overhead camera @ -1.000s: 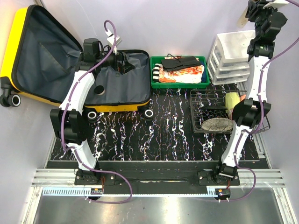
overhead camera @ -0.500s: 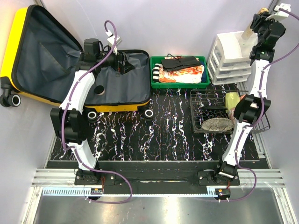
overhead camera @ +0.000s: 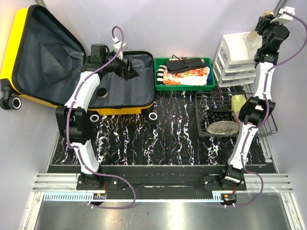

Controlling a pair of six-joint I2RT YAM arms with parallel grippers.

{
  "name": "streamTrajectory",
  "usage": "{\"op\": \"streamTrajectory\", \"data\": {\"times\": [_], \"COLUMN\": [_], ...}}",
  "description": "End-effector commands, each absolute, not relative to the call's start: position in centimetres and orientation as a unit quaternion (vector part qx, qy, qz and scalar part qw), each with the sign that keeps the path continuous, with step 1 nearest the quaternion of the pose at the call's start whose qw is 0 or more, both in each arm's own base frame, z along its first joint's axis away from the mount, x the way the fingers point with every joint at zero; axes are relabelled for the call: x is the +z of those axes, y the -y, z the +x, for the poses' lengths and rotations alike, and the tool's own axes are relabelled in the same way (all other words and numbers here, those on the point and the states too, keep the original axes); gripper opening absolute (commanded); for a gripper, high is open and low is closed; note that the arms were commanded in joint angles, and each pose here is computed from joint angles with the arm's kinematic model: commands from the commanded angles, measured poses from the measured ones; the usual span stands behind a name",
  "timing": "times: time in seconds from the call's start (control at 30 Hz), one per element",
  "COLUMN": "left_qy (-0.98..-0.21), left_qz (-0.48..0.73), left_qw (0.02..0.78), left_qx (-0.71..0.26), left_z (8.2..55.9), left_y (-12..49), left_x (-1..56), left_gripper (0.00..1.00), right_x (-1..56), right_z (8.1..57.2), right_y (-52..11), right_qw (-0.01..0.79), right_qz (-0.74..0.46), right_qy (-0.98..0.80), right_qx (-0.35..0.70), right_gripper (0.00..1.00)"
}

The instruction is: Open, take out, and arrange the luggage

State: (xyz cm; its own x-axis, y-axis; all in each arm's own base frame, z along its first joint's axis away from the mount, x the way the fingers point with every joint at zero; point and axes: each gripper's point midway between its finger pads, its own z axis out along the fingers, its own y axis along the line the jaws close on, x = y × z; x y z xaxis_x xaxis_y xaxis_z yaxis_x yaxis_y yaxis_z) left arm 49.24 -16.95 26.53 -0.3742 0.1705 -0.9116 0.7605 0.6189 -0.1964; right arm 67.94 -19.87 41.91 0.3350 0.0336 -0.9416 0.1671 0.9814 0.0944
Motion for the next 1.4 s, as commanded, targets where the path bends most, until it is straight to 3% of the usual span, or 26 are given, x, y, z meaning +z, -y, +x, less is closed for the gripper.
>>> {"op": "streamTrajectory", "data": {"times": [0.0,0.5,0.6,0.7,0.77,0.8,0.93,1.37], "left_qy": [-0.752,-0.765,-0.773,-0.771,-0.776,-0.758,-0.733,-0.745], "left_qz": [0.315,0.315,0.306,0.305,0.319,0.322,0.335,0.325], "left_qw": [0.495,0.473,0.487,0.51,0.491,0.517,0.53,0.527], "left_qx": [-0.3,-0.304,-0.269,-0.227,-0.235,-0.234,-0.265,-0.25], "left_z": [50.1,49.5,50.6,52.1,52.6,53.1,53.3,52.0], "left_y": [16.8,16.9,16.9,19.0,22.0,22.9,26.7,26.2], "left_x": [28.5,28.2,28.9,31.0,29.9,32.5,33.1,31.3], "left_gripper": [0.99,0.99,0.99,0.99,0.99,0.99,0.99,0.99], "right_x": [51.8,49.5,50.2,51.6,52.3,52.3,51.8,54.5], "right_z": [64.3,66.0,65.7,65.0,64.6,64.6,64.9,63.4], "right_y": [18.8,19.0,18.8,18.0,17.4,17.1,16.3,11.6], "right_qw": [0.889,0.898,0.901,0.906,0.906,0.906,0.899,0.906], "right_qz": [0.072,0.08,0.082,0.064,0.056,0.051,0.043,0.012], "right_qy": [-0.449,-0.429,-0.422,-0.417,-0.417,-0.42,-0.435,-0.418], "right_qx": [-0.055,-0.057,-0.053,-0.048,-0.042,-0.034,-0.014,0.06], "right_gripper": [0.0,0.0,0.0,0.0,0.0,0.0,0.0,0.0]}}
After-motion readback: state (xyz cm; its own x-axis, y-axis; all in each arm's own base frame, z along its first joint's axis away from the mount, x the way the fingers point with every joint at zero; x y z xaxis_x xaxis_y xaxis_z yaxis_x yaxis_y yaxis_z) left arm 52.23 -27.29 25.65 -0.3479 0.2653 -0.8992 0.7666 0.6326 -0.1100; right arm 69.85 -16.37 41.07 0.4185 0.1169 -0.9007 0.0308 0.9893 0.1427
